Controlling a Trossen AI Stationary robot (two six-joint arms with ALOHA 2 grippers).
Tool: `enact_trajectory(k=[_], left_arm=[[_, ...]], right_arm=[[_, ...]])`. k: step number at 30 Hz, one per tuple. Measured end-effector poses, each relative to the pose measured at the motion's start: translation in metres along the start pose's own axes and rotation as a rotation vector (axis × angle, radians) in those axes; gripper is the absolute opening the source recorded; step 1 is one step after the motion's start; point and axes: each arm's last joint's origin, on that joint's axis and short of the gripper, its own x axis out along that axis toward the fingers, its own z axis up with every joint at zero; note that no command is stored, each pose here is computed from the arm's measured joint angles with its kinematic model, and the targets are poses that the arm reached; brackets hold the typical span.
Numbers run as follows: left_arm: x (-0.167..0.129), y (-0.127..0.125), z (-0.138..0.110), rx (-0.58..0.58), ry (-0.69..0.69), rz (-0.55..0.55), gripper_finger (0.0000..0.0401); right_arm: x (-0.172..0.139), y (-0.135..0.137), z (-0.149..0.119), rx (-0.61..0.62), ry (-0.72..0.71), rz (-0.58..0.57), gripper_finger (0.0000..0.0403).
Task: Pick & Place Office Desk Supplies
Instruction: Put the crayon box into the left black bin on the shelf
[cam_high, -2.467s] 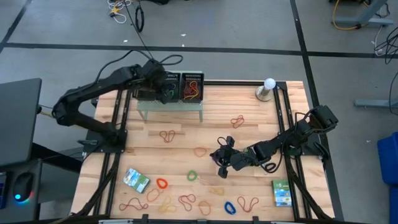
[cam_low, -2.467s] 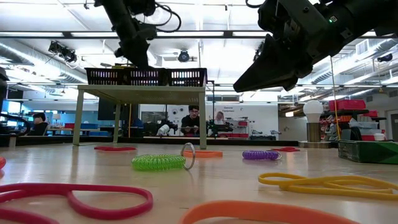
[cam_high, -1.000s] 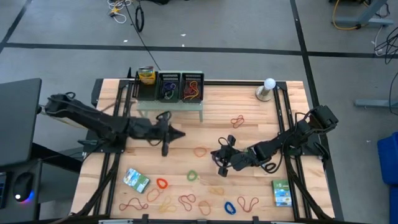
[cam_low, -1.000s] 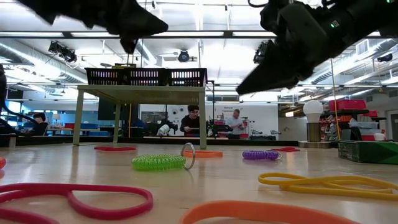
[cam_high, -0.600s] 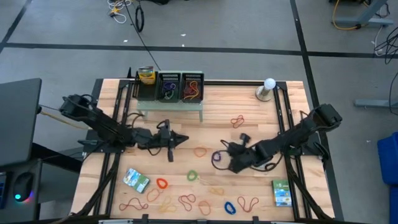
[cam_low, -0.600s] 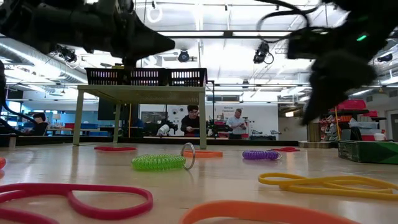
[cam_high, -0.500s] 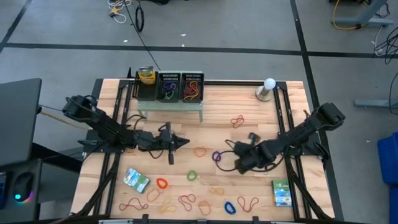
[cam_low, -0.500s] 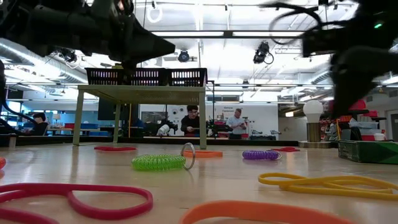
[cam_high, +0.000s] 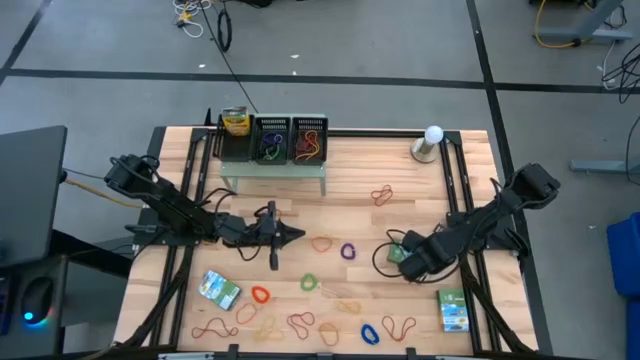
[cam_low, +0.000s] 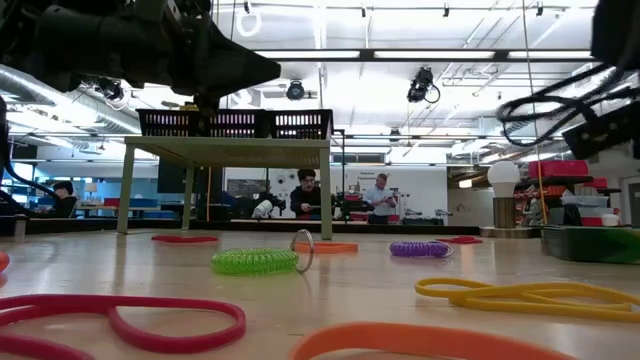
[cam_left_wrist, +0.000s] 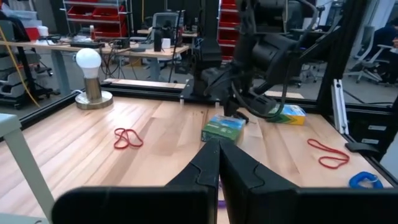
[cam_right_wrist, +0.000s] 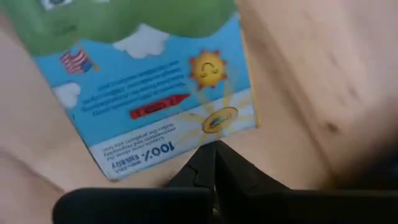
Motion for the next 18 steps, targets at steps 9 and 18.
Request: enact_trajectory(k=[9, 18], left_arm=[[0.000, 0.000, 0.000, 0.000, 0.001, -0.001, 0.0011], [0.000, 0.000, -0.001, -0.001, 0.014, 0.000, 0.0011]], right_arm=[[-0.027, 0.026, 0.016, -0.078, -0.217, 0.290, 0.0009], [-0.044, 0.038, 0.012, -0.456, -0.348, 0.260, 0.0075]])
